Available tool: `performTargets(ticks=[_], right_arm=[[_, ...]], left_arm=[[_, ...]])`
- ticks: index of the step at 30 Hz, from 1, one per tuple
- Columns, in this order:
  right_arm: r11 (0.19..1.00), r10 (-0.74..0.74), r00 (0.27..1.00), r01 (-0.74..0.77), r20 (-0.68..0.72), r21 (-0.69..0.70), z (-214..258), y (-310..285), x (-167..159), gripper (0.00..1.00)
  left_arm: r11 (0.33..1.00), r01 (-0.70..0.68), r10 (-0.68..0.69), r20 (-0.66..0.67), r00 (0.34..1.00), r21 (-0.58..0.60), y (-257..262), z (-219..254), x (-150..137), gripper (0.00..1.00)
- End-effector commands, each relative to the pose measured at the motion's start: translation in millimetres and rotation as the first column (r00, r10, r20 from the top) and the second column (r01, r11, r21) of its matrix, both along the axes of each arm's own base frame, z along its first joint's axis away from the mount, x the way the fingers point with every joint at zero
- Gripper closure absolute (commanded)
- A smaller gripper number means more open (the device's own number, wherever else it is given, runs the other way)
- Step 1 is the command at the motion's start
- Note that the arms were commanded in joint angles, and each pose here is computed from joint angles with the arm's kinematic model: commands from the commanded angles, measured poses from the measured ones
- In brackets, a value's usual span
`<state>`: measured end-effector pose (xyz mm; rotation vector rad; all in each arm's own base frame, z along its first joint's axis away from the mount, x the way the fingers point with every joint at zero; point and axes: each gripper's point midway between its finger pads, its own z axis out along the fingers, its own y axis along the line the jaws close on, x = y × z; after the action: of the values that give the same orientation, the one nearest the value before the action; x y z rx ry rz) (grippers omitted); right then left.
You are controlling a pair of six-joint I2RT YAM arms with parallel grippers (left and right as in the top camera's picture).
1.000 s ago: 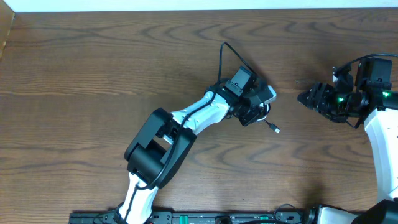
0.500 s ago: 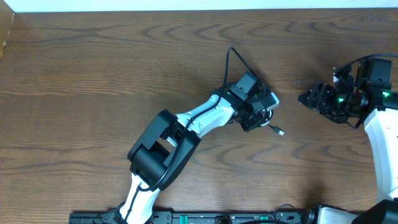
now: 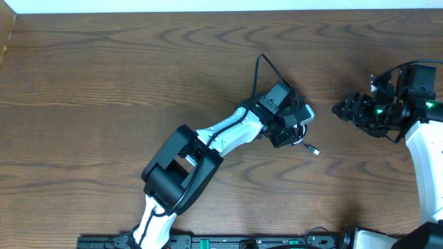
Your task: Untangle cables
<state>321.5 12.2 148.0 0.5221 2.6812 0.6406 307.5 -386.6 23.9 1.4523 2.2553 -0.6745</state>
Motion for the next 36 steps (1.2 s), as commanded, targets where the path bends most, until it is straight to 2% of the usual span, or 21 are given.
performTargets(ticks=[1,6,10,19,27,28,29,30,33,36], right_arm=[[1.000,0.021,1.000,-0.021,0.008,-0.013,0.4,1.0,-0.2,0.31],[1.000,0.018,1.000,-0.018,0.000,-0.018,-0.7,0.2,-1.7,0.31],[1.000,0.018,1.000,-0.018,-0.010,-0.017,-1.5,0.5,-3.7,0.31],[1.000,0.017,1.000,-0.017,-0.011,-0.020,-1.7,0.0,-3.8,0.31],[0.999,0.013,1.000,-0.014,-0.007,-0.029,-1.8,-1.6,-2.7,0.31],[0.999,0.013,1.000,-0.013,-0.006,-0.031,-1.9,-2.0,-2.4,0.31],[0.999,0.013,1.000,-0.013,-0.004,-0.032,-1.7,-2.2,-2.0,0.31],[0.999,0.013,1.000,-0.013,-0.002,-0.032,-1.6,-2.2,-1.6,0.31],[0.999,0.009,1.000,-0.009,-0.001,-0.031,-1.3,-2.3,-1.0,0.32],[0.999,0.009,1.000,-0.009,-0.001,-0.031,-1.4,-2.3,-1.1,0.32]], left_arm=[[1.000,-0.007,0.007,0.051,0.999,-0.015,4.2,19.9,7.7,0.59],[0.999,-0.024,0.021,0.075,0.997,0.044,12.0,4.3,13.2,0.60],[0.997,0.011,-0.017,0.072,0.997,0.076,14.7,-13.3,10.9,0.60],[0.974,0.128,-0.130,0.003,0.991,0.188,36.0,-41.7,-12.6,0.65],[0.968,0.148,-0.148,-0.016,0.989,0.203,34.9,-46.8,-21.5,0.65],[0.966,0.155,-0.154,-0.020,0.988,0.206,33.8,-49.5,-24.1,0.69],[0.964,0.163,-0.161,-0.026,0.987,0.210,32.3,-53.2,-27.4,0.78],[0.961,0.173,-0.170,-0.035,0.985,0.216,30.7,-58.2,-31.5,0.92],[0.952,0.202,-0.195,-0.051,0.979,0.229,25.8,-68.9,-42.9,0.92],[0.958,0.193,-0.191,-0.033,0.981,0.212,19.0,-64.9,-41.2,0.92]])
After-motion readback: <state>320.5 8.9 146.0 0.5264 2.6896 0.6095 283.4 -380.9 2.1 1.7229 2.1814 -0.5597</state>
